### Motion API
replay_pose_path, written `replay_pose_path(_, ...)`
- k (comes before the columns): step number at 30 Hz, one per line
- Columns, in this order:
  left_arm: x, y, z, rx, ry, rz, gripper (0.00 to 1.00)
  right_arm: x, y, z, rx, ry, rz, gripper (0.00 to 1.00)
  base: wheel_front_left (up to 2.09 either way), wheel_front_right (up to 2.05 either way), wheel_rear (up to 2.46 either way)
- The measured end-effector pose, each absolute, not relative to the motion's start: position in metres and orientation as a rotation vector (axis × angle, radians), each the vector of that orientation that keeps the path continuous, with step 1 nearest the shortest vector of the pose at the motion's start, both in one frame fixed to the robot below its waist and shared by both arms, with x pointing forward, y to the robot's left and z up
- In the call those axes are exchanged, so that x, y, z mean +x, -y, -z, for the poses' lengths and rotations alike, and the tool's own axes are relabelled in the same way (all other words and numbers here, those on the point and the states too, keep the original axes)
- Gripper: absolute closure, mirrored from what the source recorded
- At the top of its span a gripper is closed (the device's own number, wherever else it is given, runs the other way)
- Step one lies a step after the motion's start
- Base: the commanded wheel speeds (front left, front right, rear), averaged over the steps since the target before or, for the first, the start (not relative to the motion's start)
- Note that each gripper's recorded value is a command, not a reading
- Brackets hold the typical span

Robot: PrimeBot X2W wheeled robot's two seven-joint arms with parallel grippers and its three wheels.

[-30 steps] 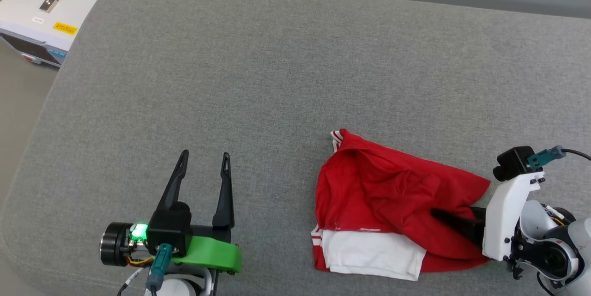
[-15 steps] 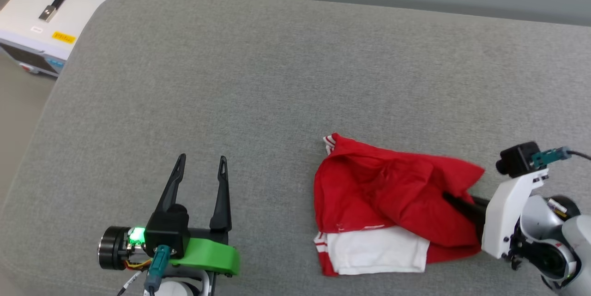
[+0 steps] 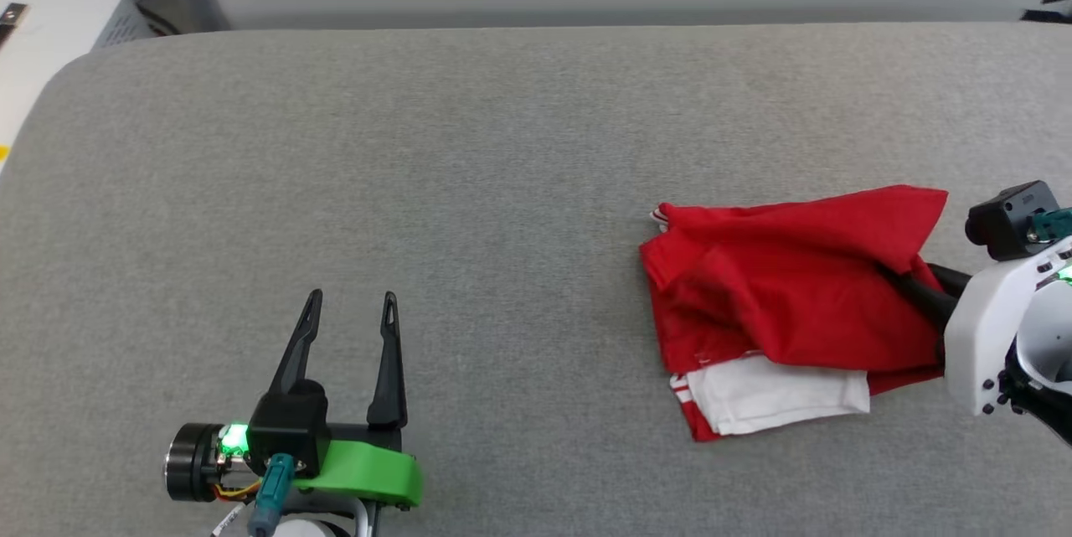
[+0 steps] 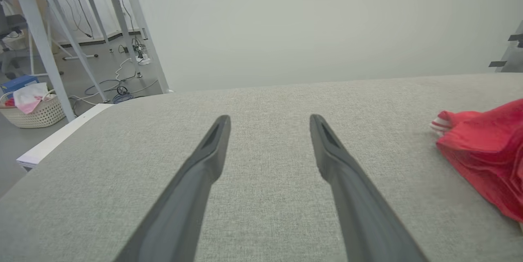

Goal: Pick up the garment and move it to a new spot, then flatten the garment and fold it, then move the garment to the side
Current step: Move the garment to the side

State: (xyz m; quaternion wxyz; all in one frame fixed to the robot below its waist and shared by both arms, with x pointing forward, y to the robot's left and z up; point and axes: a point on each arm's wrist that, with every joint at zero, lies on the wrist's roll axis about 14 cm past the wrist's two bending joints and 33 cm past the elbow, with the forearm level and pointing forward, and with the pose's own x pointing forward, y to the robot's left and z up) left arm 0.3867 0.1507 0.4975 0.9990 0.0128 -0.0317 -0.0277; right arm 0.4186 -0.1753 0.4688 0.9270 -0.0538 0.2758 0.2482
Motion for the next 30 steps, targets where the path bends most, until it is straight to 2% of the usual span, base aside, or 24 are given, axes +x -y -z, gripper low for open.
replay_pose_path(10,0.413,-0.11,-0.498,0.026,0.086,0.193,0.0,0.411,0.258,-0.49,-0.162,-0.527,-0.297,1.0,0.0,0.0,0.0)
replay_pose_path(20,0.452,-0.092,-0.492,0.028,0.117,0.259,0.0,0.438,0.367,-0.502,-0.288,-0.572,-0.031,1.0,0.0,0.0,0.0)
replay_pose_path(30,0.482,-0.088,-0.457,0.024,0.074,0.273,0.0,0.465,0.439,-0.467,-0.38,-0.708,0.148,1.0,0.0,0.0,0.0)
